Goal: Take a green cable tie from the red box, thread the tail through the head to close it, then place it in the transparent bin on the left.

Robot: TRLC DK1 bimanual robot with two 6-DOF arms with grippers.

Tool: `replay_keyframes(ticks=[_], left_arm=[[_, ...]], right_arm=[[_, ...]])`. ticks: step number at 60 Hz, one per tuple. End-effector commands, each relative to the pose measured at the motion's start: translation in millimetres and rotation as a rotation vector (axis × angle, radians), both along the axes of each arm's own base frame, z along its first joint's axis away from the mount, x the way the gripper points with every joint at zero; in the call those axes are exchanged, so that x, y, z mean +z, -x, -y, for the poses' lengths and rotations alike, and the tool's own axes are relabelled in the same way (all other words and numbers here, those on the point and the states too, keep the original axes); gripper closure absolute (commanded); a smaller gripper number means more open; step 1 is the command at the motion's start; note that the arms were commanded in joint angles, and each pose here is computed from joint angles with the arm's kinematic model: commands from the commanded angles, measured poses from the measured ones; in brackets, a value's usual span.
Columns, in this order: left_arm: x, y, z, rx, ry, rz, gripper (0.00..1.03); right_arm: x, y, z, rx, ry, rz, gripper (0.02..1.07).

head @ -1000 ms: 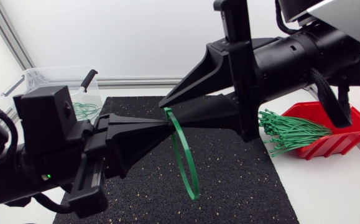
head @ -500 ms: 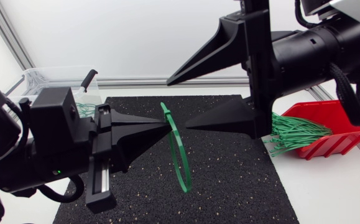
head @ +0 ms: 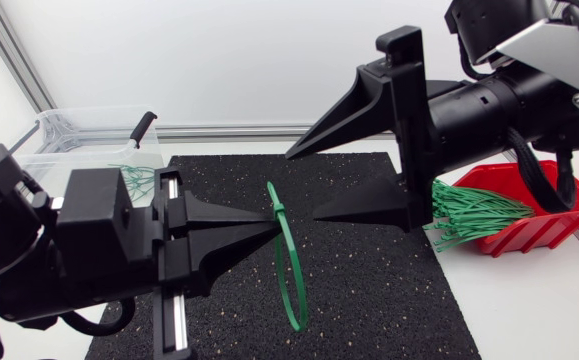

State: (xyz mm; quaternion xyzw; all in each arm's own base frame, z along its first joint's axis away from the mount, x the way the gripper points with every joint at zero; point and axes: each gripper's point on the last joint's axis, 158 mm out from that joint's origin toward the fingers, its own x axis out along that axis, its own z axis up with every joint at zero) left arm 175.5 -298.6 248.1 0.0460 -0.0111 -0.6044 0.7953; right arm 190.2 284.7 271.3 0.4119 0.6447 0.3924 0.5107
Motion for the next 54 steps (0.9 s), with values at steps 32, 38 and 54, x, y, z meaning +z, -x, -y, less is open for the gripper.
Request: replay_keyframes(ticks=[32, 38, 54], left_arm=[[-0.2, 16.8, 3.6, -0.048, 0.018, 0.052, 1.0], [-2.0, 18.1, 4.1, -0.053, 0.014, 0.052, 1.0], [-8.8, 21.6, 6.9, -0.068, -0.002, 0.052, 1.0]], right_arm=[[-14.2, -6.3, -7.5, 0.141, -0.097, 0.069, 0.62], [-11.1, -5.7, -9.9, 0.15, -0.103, 0.08, 0.62], [-9.2, -3.7, -11.9, 0.158, -0.105, 0.089, 0.7]])
